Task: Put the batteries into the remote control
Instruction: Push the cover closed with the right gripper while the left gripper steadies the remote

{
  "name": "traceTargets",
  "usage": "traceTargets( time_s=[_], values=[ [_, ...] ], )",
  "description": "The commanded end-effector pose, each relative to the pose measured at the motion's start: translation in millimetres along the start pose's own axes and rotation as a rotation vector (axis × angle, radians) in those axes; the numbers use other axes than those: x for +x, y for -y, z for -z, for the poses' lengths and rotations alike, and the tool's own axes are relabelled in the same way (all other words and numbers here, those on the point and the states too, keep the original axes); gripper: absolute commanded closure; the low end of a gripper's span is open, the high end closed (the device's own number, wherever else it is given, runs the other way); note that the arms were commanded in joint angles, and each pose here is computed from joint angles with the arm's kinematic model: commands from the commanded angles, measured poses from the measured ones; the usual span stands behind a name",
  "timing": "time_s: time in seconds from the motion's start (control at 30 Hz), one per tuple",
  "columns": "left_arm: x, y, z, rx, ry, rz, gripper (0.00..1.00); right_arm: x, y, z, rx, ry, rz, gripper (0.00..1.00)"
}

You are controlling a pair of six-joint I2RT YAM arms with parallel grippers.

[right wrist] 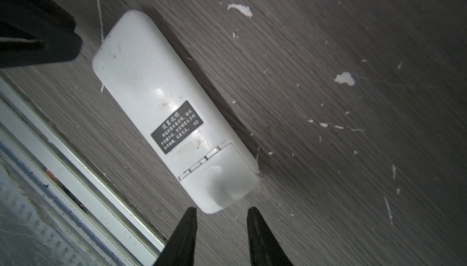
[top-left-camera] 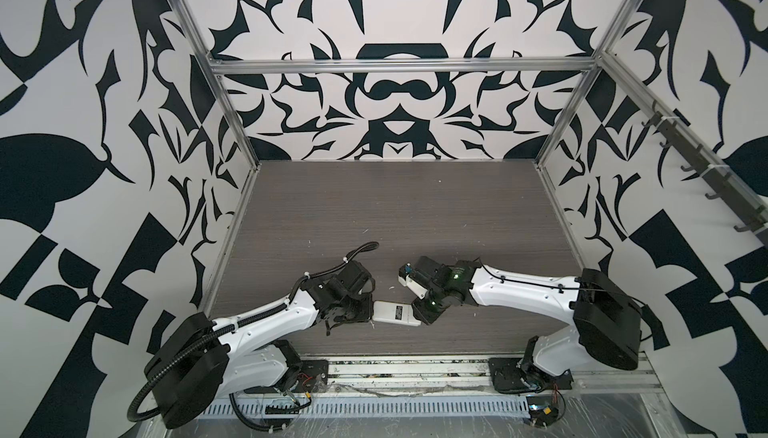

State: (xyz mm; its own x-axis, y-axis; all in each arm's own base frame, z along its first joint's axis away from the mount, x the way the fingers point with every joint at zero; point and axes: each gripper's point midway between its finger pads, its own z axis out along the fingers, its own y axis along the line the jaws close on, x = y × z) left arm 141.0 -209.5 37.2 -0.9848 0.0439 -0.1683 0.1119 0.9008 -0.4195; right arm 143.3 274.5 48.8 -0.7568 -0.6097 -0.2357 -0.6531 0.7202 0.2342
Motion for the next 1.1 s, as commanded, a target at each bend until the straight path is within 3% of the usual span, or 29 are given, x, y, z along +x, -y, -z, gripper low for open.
traceTargets(
  time_s=[0.0, 1.07],
  values=[
    [-6.4, 8.0, 2.4, 0.025, 0.013, -0.007, 0.77, -3.6, 0.4, -1.8, -0.018, 0.022, -0.024, 0.63],
    [12.8, 1.4, -22.6, 0.069, -0.059, 0.075, 0.82, 0.0, -5.5, -24.0, -0.080, -0.006, -0.064, 0.73]
  ],
)
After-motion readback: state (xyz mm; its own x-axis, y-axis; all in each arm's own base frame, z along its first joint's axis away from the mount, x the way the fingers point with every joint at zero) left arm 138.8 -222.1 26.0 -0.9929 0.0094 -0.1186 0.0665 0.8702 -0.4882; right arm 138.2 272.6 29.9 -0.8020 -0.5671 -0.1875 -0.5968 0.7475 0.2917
